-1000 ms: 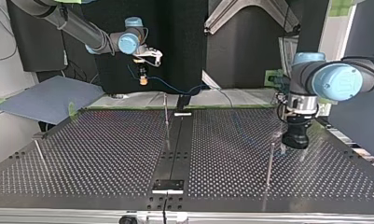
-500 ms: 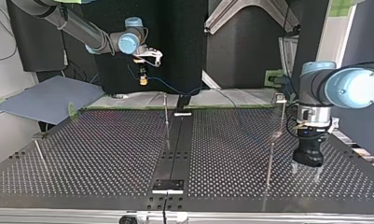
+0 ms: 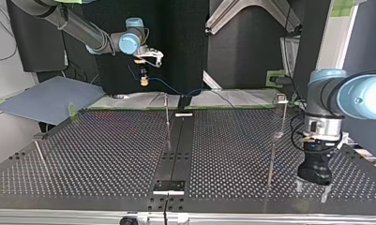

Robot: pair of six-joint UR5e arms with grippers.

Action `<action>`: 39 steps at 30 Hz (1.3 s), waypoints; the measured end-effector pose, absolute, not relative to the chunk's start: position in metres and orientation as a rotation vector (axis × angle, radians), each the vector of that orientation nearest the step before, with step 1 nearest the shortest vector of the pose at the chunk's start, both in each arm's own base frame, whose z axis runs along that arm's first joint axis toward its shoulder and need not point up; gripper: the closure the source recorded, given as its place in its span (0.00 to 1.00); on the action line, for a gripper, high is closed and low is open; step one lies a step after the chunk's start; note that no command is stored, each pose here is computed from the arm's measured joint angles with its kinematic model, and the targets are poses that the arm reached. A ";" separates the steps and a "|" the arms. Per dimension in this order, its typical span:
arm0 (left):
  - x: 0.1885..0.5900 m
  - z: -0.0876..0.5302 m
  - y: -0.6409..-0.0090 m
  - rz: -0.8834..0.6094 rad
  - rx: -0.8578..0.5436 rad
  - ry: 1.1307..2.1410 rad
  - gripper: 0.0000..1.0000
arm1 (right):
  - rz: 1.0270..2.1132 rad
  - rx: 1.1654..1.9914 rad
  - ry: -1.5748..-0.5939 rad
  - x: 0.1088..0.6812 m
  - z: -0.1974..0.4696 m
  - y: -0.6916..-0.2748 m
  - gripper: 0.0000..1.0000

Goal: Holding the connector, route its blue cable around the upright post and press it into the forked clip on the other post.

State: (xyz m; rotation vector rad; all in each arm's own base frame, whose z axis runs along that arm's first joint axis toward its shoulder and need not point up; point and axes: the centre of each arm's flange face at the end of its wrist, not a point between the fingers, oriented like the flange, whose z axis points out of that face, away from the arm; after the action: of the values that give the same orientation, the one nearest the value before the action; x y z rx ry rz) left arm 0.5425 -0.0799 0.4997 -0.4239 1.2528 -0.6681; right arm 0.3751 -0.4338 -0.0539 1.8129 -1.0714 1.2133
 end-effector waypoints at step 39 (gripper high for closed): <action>0.574 0.453 -0.083 -0.663 -0.437 1.339 0.00 | 1.211 1.819 -1.078 0.375 -0.055 -0.433 1.00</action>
State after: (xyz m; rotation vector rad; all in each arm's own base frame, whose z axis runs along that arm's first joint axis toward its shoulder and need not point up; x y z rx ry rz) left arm 0.5741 -0.0831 0.4529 -0.4371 1.3394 -0.6625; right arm 0.3749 -0.4326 -0.0550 1.8195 -1.0781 1.2113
